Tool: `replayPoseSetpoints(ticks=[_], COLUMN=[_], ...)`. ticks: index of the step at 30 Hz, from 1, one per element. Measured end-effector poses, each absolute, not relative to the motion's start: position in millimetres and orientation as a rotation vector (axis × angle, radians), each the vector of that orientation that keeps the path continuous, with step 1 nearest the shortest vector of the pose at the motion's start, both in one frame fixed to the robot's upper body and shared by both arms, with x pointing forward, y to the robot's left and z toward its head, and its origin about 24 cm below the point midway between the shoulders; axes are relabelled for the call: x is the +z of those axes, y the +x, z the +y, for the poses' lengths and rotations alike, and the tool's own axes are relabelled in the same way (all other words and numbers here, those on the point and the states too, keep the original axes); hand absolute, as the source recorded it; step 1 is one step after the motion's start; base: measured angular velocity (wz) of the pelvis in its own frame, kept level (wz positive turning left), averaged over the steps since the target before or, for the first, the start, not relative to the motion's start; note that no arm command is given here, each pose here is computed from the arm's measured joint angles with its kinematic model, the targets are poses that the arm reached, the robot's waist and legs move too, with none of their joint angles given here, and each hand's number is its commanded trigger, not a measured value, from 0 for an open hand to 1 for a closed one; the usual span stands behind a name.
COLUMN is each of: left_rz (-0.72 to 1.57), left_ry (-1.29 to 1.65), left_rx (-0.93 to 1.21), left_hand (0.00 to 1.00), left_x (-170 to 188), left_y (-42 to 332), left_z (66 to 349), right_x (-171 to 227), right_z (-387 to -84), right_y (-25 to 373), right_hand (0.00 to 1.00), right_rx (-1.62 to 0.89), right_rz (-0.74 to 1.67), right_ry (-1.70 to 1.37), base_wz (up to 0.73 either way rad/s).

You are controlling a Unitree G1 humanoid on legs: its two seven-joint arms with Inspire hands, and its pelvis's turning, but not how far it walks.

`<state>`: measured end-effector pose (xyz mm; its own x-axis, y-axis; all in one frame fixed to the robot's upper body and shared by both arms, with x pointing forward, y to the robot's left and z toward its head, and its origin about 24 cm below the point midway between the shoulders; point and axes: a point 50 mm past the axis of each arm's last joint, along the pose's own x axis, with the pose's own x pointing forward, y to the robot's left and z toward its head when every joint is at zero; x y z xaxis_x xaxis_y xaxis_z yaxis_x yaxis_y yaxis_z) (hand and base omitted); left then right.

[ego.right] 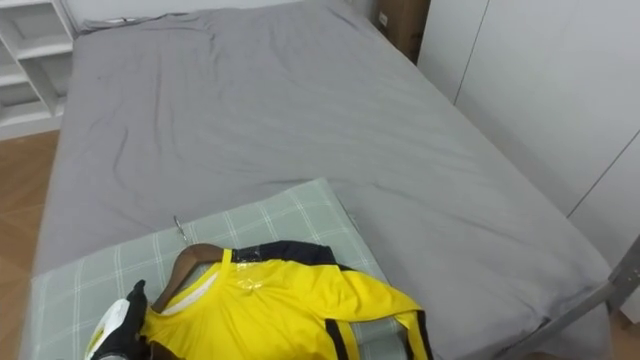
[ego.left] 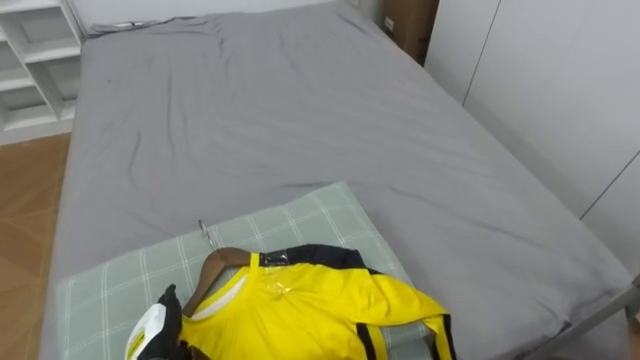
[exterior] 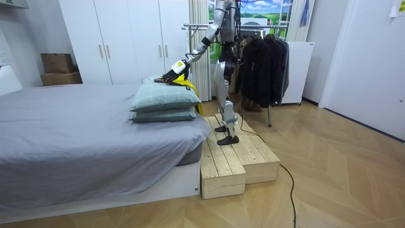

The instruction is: Hang clothes

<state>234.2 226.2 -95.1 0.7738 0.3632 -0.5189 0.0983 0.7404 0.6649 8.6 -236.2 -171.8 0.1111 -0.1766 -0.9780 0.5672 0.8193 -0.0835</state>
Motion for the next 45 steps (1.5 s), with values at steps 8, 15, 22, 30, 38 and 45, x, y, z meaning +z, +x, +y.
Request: replayPoseSetpoints(ticks=[8, 15, 22, 30, 38, 45], left_rz=[0.688, 0.705, 0.729, 0.724, 0.710, 0.678], left_ry=[0.736, 0.739, 0.748, 0.759, 0.779, 0.788], left_rx=[0.158, 0.153, 0.153, 0.160, 0.177, 0.213], left_hand=[0.00, 0.00, 0.00, 0.00, 0.00, 0.00], left_x=[-95, -96, -98, -93, -83, -76], left_y=[234, 235, 234, 241, 257, 266], left_z=[226, 227, 230, 231, 231, 231], right_x=[-172, -172, -172, -171, -171, -170], right_z=[-236, -236, -235, -235, -234, -232], right_y=[12, 14, 17, 27, 36, 51], right_hand=[0.00, 0.00, 0.00, 0.00, 0.00, 0.00], right_rx=[-0.560, -0.539, -0.520, -0.498, -0.469, -0.427], right_rz=[1.352, 1.351, 1.347, 1.327, 1.314, 1.293], right_ry=[0.349, 0.335, 0.324, 0.315, 0.300, 0.283], base_wz=[0.00, 0.00, 0.00, 0.01, 0.00, -0.06])
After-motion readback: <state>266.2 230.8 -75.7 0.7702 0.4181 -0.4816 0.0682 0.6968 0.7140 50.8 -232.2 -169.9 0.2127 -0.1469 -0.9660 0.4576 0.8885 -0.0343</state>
